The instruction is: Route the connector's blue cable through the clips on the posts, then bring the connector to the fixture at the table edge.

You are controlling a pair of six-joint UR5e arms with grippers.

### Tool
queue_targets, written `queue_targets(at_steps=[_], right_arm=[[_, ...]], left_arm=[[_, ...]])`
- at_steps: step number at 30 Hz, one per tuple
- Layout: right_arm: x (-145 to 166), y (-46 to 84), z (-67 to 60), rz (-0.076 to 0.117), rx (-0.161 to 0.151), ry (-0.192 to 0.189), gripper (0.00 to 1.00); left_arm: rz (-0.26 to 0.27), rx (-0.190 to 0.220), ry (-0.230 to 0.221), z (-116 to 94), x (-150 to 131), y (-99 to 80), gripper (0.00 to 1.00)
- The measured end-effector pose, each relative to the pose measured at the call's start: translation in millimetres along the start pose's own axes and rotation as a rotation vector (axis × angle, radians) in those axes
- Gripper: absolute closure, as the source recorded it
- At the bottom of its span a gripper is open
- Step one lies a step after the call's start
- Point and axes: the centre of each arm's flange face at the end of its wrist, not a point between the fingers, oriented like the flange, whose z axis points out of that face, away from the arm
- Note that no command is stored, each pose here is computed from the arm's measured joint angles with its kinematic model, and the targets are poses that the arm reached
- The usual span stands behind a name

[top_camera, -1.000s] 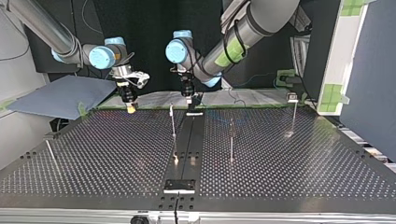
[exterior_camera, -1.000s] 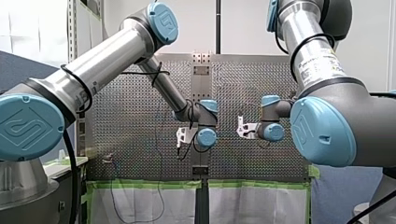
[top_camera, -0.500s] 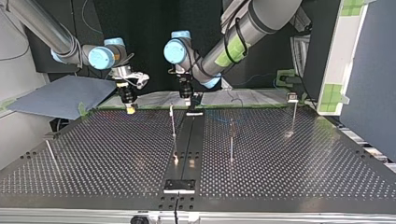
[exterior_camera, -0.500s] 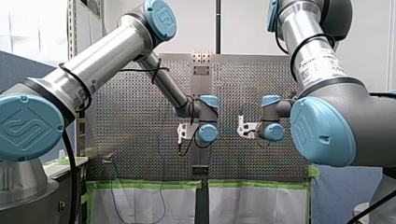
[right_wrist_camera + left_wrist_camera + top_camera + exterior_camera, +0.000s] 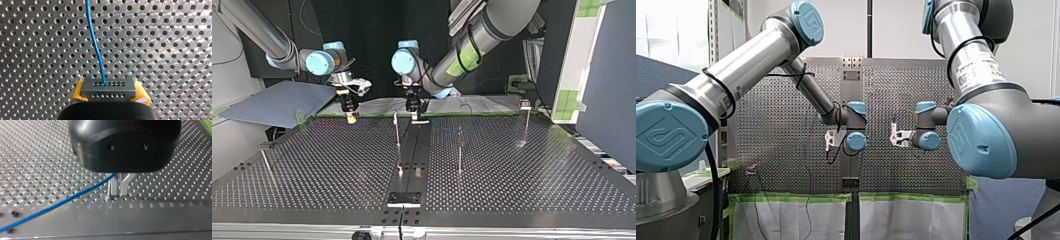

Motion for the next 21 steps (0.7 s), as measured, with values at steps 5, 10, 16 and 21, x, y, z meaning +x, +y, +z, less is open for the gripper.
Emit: queue_targets(at_steps=[5, 10, 16, 21], right_arm=[[3.5, 0.8, 3.5, 0.0, 0.0, 0.002, 1.0], [5.1, 1.1, 5.2, 0.0, 0.0, 0.004, 1.0], [6.3, 1.4, 6.6, -0.002, 0.0, 0.009, 1.0], [7.3, 1.7, 7.7, -0.002, 0.0, 0.012, 1.0]], left_arm=[[0.005, 0.001, 0.003, 6.3, 2.2, 4.7, 0.9], [0.004, 0.008, 0.002, 12.9, 2.0, 8.1, 0.9], [0.006, 0.019, 0.005, 20.4, 0.7, 11.5, 0.9], [0.007, 0.025, 0.008, 25.5, -0.7, 13.9, 0.9]])
